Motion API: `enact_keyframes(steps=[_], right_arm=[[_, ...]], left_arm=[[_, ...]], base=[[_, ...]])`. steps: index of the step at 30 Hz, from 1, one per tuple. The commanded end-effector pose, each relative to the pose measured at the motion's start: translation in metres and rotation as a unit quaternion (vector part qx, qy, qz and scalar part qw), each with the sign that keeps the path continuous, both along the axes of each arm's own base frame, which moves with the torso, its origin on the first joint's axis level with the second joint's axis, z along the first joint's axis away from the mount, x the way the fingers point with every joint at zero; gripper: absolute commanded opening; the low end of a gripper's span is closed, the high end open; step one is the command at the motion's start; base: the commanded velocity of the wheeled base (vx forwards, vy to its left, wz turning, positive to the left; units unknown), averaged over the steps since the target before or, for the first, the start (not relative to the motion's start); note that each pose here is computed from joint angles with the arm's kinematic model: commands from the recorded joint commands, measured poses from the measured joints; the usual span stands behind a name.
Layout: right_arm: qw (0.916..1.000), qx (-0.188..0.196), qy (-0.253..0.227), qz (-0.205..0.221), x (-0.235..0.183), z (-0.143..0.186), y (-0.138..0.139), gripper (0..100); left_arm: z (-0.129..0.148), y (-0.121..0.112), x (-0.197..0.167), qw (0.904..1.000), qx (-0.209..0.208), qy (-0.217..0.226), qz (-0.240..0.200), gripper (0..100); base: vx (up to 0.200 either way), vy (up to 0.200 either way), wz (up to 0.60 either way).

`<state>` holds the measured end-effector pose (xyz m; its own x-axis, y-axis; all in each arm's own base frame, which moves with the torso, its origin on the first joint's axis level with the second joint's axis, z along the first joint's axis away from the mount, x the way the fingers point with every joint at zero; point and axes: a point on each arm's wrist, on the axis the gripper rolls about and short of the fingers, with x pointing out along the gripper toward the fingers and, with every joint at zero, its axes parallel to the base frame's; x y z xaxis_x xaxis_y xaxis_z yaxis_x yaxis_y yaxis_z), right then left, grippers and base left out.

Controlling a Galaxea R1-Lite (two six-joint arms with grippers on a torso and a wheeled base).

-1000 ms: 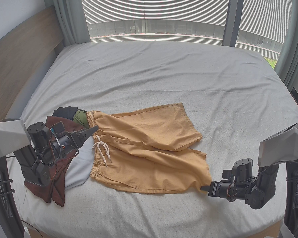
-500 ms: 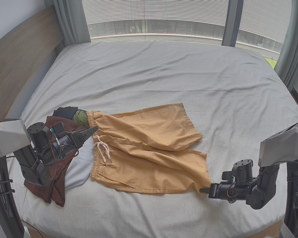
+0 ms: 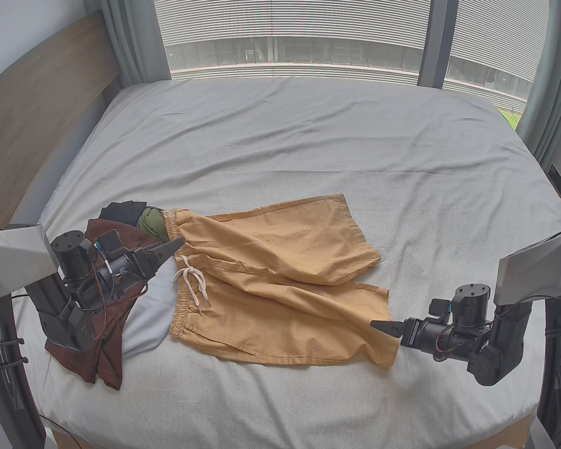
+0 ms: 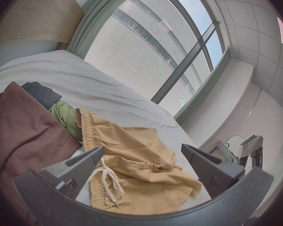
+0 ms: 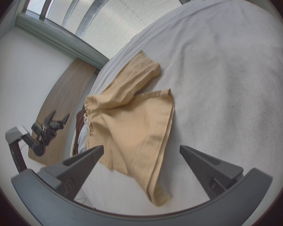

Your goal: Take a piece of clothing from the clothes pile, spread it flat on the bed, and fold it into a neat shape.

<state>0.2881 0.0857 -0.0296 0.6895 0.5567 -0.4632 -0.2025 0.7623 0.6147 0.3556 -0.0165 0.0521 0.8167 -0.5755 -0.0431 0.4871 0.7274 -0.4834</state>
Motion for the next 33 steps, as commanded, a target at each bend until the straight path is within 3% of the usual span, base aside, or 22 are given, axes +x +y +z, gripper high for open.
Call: enact_keyframes(steps=[1, 3, 11, 31, 32, 33], right_arm=[[0.9991, 0.028, -0.019, -0.025, 0.021, 0.004, -0.003, 100], [0.9981, 0.042, -0.027, -0.036, 0.032, 0.006, -0.003, 100], [0.9971, 0.041, -0.029, -0.057, 0.066, -0.011, -0.010, 100], [0.9979, 0.026, -0.041, -0.043, 0.089, -0.020, -0.002, 100], [0.9979, 0.026, -0.041, -0.043, 0.089, -0.020, -0.002, 0], [0.9981, 0.023, -0.040, -0.042, 0.089, -0.020, -0.002, 0]], left_arm=[[0.000, -0.001, 0.000, 1.0000, 0.000, -0.001, -0.001, 100], [0.000, -0.001, 0.000, 1.0000, 0.000, -0.001, -0.001, 100], [0.000, 0.000, 0.000, 1.0000, 0.000, 0.000, 0.000, 100], [-0.001, -0.001, 0.000, 1.0000, 0.000, 0.001, -0.001, 100], [-0.001, -0.001, 0.000, 1.0000, 0.000, 0.001, -0.001, 100], [-0.001, 0.000, 0.000, 1.0000, 0.000, 0.001, -0.001, 100]], base=[[0.000, 0.000, 0.00], [0.000, 0.000, 0.00], [0.000, 0.000, 0.00], [0.000, 0.000, 0.00], [0.000, 0.000, 0.00], [0.000, 0.000, 0.00]])
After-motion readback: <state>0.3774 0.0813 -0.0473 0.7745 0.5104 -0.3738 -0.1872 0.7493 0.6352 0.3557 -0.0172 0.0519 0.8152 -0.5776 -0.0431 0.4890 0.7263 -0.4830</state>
